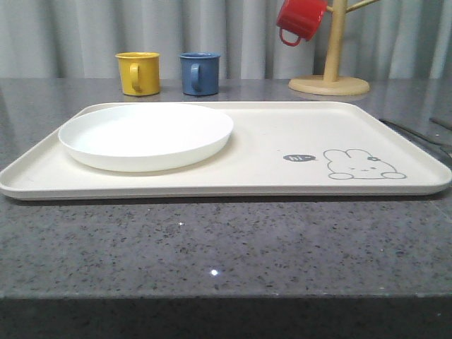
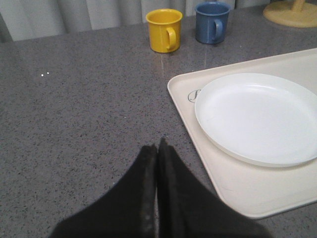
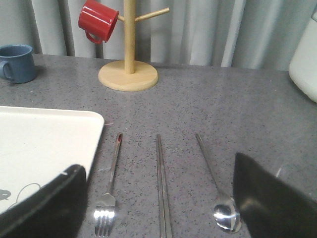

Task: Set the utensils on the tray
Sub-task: 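Release the plate and raise the left gripper away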

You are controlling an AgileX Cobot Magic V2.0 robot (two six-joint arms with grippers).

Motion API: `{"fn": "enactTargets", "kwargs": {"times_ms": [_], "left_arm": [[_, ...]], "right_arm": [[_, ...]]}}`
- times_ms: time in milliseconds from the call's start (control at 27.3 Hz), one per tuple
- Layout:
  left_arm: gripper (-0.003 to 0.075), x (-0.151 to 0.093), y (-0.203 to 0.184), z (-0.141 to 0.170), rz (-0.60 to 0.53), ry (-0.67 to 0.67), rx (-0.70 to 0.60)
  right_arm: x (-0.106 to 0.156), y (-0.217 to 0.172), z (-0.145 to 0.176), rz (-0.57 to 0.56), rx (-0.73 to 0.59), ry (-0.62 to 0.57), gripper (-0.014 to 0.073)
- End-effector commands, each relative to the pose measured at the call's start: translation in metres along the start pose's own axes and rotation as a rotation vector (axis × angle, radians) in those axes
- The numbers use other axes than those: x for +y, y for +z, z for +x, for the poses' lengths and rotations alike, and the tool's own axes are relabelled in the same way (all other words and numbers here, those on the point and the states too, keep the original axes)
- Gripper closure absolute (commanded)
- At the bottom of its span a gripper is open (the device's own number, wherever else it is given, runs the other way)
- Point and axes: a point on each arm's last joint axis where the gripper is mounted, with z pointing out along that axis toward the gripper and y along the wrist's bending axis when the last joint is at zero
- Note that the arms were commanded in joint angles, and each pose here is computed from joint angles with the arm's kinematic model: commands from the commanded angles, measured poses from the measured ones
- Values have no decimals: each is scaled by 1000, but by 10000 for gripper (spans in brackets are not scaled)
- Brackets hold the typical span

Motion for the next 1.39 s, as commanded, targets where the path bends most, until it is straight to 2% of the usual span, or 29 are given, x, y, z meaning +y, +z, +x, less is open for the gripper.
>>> {"fn": "enactTargets", "kwargs": {"times_ms": [0, 183, 366, 1173, 1246, 1356], "left_arm": [[739, -1, -20, 0, -15, -28, -178], [739, -5, -46, 19, -5, -62, -298], [739, -6, -58, 29, -7, -59, -351], [739, -6, -58, 29, -7, -59, -352], [739, -6, -58, 29, -7, -59, -352], [739, -6, -58, 29, -7, -59, -352]], "right_arm": [[0, -2, -15, 5, -94, -21, -28], [0, -2, -15, 5, -94, -21, -28], [0, -2, -15, 5, -94, -21, -28], [0, -2, -15, 4, -93, -20, -28], [0, 0, -15, 4, -87, -21, -3], [0, 10, -17, 9, -24, -22, 117]]}}
